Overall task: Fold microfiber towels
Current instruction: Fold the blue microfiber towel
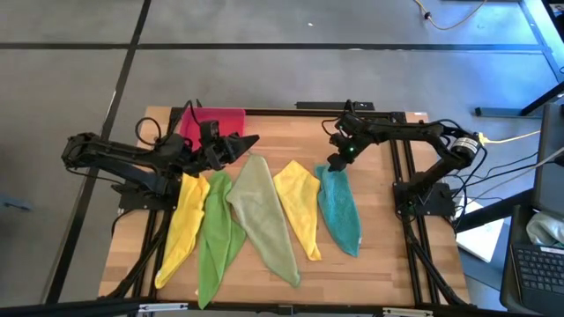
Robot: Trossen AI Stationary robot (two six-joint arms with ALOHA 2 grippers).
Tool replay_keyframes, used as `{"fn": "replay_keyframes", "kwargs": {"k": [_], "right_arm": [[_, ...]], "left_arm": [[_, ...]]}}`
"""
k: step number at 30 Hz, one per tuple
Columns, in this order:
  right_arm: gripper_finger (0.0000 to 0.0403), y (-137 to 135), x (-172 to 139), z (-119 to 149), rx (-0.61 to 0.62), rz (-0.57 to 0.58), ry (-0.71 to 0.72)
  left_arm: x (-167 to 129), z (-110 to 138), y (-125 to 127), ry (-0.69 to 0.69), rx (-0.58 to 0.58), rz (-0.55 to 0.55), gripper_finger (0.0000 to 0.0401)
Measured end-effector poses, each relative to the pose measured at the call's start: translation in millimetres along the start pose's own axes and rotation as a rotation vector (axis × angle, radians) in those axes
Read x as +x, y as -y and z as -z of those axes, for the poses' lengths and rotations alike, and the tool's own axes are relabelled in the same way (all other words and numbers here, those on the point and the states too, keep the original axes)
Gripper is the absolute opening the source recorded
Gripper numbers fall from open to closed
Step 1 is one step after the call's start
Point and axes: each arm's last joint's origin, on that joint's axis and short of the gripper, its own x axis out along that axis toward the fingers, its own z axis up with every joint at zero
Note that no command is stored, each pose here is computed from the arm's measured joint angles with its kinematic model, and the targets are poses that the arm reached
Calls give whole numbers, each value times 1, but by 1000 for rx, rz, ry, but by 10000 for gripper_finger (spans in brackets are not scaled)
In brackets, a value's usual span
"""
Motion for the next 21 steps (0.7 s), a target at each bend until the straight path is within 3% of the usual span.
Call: {"fn": "replay_keyframes", "kwargs": {"k": [4,11,14,17,21], "right_arm": [[194,-3,0,1,1,-95,-27],[194,-6,-6,-6,-65,-82,5],[194,-13,-17,-15,-145,-5,63],[194,-15,-24,-20,-255,144,94],[194,-8,-24,-22,-268,252,93]], "left_arm": [[0,0,0,0,-7,0,0],[-1,3,2,-13,-14,8,0],[-2,5,4,-23,-18,14,0],[-3,6,5,-29,-22,17,0],[-3,8,7,-37,-28,23,0]]}}
